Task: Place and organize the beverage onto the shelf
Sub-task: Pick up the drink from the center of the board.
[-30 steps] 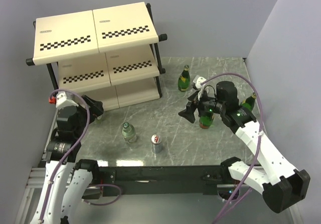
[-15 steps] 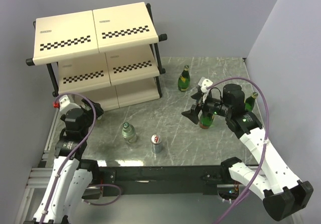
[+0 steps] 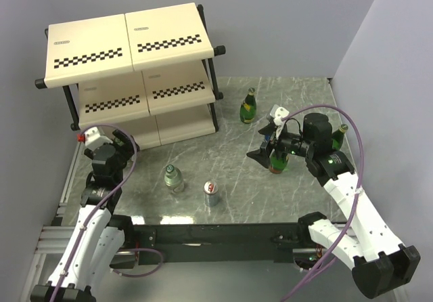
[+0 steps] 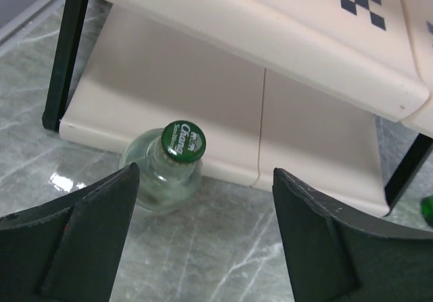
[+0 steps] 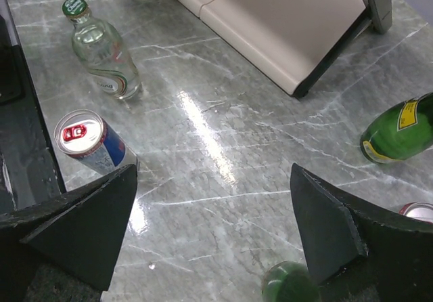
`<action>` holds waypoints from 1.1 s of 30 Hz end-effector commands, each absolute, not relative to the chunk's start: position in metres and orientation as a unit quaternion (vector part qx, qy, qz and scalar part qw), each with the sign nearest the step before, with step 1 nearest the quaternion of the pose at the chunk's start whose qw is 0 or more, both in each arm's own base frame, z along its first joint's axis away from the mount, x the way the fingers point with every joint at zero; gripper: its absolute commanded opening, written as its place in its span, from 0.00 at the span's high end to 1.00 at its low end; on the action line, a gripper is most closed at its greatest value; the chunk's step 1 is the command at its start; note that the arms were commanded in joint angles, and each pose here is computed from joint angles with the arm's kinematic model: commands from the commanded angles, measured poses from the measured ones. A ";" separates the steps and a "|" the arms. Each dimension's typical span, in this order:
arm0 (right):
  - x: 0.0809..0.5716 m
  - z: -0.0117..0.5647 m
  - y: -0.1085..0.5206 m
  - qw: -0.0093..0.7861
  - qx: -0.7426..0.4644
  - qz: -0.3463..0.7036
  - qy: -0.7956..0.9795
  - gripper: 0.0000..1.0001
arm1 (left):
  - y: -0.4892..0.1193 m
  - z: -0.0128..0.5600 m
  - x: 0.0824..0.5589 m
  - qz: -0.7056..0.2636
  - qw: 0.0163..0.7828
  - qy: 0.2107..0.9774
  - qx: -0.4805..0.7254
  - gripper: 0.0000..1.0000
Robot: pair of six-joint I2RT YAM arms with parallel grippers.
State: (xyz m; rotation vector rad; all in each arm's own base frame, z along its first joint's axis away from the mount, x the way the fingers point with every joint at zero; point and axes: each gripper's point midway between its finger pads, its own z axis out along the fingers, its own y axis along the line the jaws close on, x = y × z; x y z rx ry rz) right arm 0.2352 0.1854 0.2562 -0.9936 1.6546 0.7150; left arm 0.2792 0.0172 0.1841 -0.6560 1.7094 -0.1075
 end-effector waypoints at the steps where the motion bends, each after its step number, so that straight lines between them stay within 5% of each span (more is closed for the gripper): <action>1: 0.234 0.266 0.186 0.531 -0.424 0.298 0.670 0.00 | 0.021 0.195 0.290 -0.032 0.637 0.726 -0.259 0.16; 21: 0.231 0.266 0.185 0.530 -0.428 0.304 0.666 0.00 | 0.031 0.185 0.304 0.015 0.621 0.741 -0.256 0.33; 33: 0.230 0.267 0.184 0.530 -0.427 0.307 0.665 0.00 | 0.035 0.189 0.307 0.029 0.625 0.737 -0.254 0.35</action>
